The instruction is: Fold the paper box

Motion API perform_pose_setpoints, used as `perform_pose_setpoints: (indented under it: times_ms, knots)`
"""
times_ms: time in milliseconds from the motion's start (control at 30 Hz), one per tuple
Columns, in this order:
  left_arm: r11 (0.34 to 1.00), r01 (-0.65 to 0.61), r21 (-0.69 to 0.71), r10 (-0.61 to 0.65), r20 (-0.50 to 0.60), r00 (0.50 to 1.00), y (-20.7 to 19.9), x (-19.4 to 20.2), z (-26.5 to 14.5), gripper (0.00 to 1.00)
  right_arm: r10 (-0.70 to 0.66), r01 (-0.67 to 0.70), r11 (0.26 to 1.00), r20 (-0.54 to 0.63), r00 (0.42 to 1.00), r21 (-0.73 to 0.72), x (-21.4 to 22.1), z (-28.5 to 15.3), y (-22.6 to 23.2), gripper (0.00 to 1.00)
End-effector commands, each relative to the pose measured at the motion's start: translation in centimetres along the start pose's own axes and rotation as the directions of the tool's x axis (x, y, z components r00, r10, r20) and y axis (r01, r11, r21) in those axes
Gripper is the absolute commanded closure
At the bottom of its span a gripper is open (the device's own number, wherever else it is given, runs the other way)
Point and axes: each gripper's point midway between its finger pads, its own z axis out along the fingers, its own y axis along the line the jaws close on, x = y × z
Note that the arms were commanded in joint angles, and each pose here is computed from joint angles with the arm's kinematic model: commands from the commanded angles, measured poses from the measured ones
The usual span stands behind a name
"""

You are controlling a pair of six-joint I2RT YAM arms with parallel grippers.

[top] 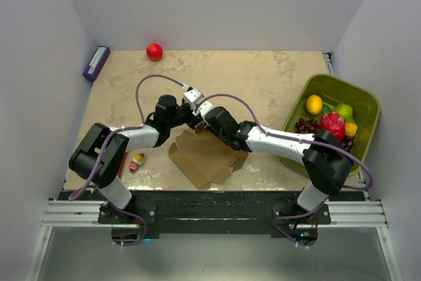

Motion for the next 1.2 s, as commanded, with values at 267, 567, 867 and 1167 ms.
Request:
perform_pose_setpoints:
  times_ms: [267,567,867,1167]
  knots:
    - [0.942,0.067,-0.329,-0.024,0.134,0.991,3.7,-2.3,-2.5,1.0,0.211,-0.215,0.977,0.173,0.962,0.005,-5.0,-5.8,-2.9,0.11]
    - [0.85,0.207,-0.485,-0.108,0.224,0.969,6.6,-3.8,-3.5,1.0,0.571,-0.567,0.819,0.225,0.789,-0.09,-8.0,-8.1,-3.6,0.1]
    - [0.792,0.288,-0.539,-0.141,0.297,0.944,7.8,-3.5,-4.5,1.0,0.94,-0.822,0.335,0.096,0.329,-0.461,-13.9,-8.8,-0.1,0.11]
    - [0.799,0.273,-0.537,-0.079,0.355,0.931,6.9,-3.1,-7.0,1.0,0.991,-0.85,-0.135,-0.092,-0.102,-0.509,-13.4,-6.2,0.7,0.17]
